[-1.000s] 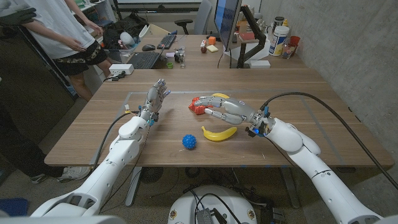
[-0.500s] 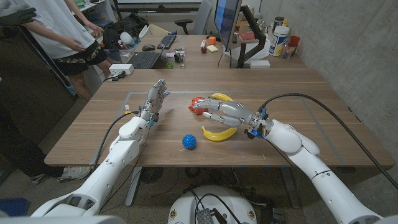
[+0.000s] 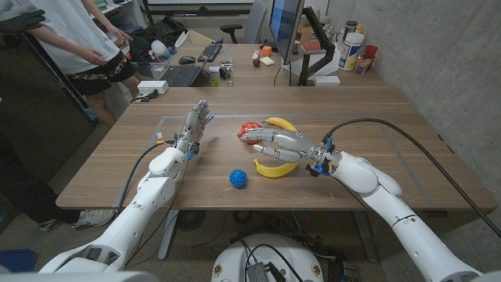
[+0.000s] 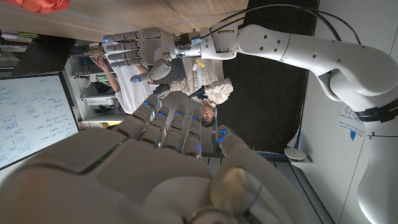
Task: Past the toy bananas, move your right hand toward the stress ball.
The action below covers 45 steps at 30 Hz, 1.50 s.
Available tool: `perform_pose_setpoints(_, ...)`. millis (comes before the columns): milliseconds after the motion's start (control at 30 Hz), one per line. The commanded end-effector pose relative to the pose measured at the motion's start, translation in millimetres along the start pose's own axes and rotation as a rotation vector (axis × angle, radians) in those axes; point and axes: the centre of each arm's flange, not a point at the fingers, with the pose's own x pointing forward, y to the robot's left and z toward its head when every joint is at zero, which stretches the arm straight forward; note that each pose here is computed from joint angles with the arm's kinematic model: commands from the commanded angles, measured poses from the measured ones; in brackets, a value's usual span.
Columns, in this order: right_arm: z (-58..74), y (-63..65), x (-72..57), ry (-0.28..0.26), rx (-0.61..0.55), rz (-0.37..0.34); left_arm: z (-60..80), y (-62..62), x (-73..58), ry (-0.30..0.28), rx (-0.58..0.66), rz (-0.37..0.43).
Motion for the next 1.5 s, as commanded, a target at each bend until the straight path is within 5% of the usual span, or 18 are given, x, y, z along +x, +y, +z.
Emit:
perform_pose_setpoints(33,2.5,5.0,1.2,-0.008,-0.005,0.02,0.8,-0.6,-1.5,-0.001,0.002,0.001)
perform_pose_setpoints(1500,5.3,23.2,6.4,-0.025,-0.02,0.098,-0.5,-3.0,-3.9,0.0,0.002,0.007)
